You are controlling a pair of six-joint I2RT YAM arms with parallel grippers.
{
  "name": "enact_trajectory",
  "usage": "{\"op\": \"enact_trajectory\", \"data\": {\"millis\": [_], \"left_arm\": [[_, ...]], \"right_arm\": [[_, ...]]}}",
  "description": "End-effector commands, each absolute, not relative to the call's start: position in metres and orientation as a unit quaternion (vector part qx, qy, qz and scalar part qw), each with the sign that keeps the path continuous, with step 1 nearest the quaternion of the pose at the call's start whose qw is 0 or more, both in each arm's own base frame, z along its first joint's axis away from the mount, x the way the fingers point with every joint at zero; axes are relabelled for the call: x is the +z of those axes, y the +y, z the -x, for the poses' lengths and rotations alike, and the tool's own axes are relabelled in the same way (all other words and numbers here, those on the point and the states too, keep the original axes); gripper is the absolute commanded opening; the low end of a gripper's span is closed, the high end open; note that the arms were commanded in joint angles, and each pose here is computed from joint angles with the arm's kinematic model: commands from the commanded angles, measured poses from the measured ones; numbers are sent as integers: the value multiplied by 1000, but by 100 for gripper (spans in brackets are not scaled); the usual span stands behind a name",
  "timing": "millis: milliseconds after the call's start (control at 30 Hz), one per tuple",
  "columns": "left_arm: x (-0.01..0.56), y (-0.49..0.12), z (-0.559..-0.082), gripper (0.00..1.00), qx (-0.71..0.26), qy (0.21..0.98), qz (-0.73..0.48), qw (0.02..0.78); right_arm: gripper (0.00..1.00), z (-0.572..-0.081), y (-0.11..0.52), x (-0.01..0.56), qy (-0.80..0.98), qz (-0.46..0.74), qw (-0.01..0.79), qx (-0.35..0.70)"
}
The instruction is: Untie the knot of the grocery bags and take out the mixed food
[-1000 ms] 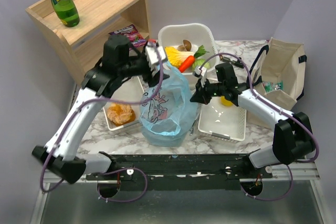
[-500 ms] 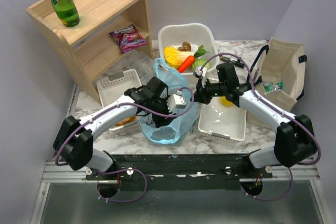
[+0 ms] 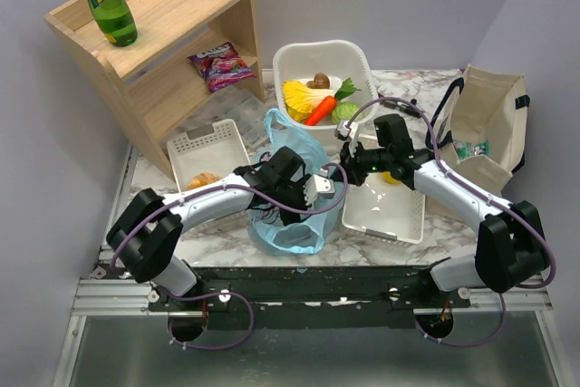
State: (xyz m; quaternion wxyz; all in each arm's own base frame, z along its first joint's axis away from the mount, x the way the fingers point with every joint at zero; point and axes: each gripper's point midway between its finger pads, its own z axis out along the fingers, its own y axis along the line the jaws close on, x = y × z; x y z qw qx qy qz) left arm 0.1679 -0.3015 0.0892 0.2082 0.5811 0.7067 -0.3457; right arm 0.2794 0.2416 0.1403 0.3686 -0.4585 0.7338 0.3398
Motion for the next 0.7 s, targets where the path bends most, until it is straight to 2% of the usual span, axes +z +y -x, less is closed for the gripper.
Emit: {"op": "enact_trajectory", "data": {"millis": [0, 67, 167, 367, 667], "left_arm": [[68, -320, -189, 85, -310, 742, -548, 231], [58, -322, -195, 79, -294, 754, -540, 230], [42, -317, -196, 60, -272, 769, -537, 216], [80, -304, -203, 2, -277, 772, -508, 263], [169, -247, -234, 0, -281, 772, -433, 371]], "right_arm": [[1, -275, 241, 146, 725, 459, 382, 342], [1, -273, 240, 145, 726, 458, 381, 342], [1, -272, 238, 146, 726, 459, 383, 339], [1, -271, 236, 147, 722, 470, 386, 331], [1, -271, 237, 145, 719, 474, 384, 334]]}}
